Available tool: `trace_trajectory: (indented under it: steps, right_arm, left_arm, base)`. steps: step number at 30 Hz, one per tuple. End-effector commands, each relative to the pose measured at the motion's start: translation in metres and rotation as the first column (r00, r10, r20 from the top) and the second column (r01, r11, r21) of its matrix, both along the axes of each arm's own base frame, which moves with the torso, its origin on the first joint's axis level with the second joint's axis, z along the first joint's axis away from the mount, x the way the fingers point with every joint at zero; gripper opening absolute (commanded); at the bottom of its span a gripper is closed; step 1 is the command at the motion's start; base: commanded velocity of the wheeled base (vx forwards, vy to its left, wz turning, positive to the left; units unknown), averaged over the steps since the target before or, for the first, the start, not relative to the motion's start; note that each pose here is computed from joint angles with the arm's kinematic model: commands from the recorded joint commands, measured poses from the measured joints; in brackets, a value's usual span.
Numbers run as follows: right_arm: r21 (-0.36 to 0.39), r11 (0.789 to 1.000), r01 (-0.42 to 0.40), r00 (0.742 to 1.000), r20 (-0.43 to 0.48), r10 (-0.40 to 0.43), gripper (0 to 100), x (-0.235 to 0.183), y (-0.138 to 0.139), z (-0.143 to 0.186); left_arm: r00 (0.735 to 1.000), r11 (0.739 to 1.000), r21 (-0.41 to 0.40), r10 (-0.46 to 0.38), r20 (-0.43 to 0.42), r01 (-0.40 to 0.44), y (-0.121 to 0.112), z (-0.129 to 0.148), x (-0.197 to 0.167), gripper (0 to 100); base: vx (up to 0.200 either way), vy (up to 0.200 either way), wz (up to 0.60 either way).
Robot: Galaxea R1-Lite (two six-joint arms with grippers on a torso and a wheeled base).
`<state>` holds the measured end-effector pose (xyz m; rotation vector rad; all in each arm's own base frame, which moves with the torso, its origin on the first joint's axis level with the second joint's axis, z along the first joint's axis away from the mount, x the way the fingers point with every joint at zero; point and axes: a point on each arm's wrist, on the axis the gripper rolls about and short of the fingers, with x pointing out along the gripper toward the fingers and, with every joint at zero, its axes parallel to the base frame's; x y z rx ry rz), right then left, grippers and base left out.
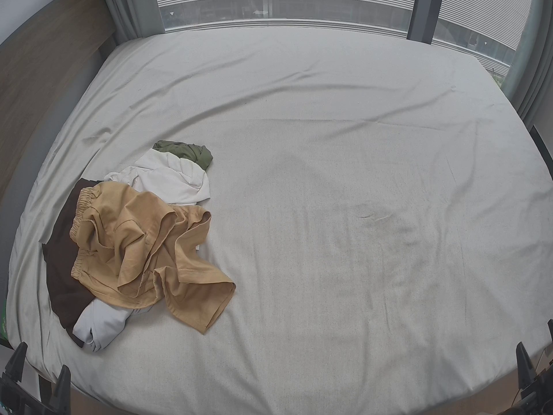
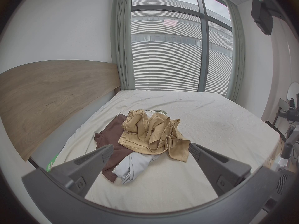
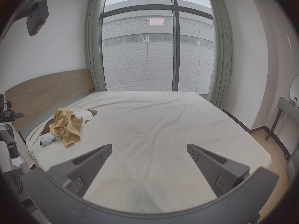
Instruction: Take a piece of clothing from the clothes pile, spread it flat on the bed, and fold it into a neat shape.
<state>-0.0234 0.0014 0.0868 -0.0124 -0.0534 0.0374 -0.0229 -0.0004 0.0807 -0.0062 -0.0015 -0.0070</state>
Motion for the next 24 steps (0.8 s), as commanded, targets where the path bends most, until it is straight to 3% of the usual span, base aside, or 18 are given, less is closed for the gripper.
trace_trajectory:
  steps: [1, 7, 12, 17, 22, 24]
  right_arm:
    - [-0.001, 1.000, -0.020, 0.994, 0.112, 0.020, 100, 0.002, 0.001, 0.060]
    - [0.027, 0.993, -0.113, 0.993, -0.043, 0.114, 100, 0.023, 0.001, 0.048]
    - [0.123, 0.977, -0.173, 0.983, -0.044, 0.180, 100, 0.032, 0.002, 0.065]
    - [0.141, 0.964, -0.224, 0.970, -0.059, 0.235, 100, 0.044, 0.004, 0.076]
    - [0.185, 0.932, -0.311, 0.941, -0.079, 0.329, 100, 0.064, 0.011, 0.093]
    - [0.218, 0.899, -0.380, 0.908, -0.095, 0.407, 100, 0.071, 0.016, 0.101]
  left_arm:
    - [1.000, 1.000, 0.002, -0.002, -0.001, 0.002, 0.000, -0.005, 0.000, 100]
    - [1.000, 1.000, -0.009, -0.001, -0.002, 0.001, 0.000, -0.005, 0.000, 100]
    - [1.000, 1.000, -0.008, -0.002, -0.002, 0.002, 0.000, -0.005, 0.000, 100]
    - [1.000, 1.000, -0.009, -0.001, -0.002, 0.001, 0.000, -0.005, 0.000, 100]
    - [1.000, 1.000, -0.009, -0.002, -0.002, 0.002, 0.000, -0.005, 0.000, 100]
    - [1.000, 1.000, -0.009, -0.002, -0.002, 0.002, 0.000, -0.005, 0.000, 100]
  base:
    - [0.000, 0.000, 0.00]
    - [0.000, 0.000, 0.00]
    - [0.000, 0.000, 0.00]
    - [0.000, 0.000, 0.00]
    - [0.000, 0.000, 0.00]
    - [0.000, 0.000, 0.00]
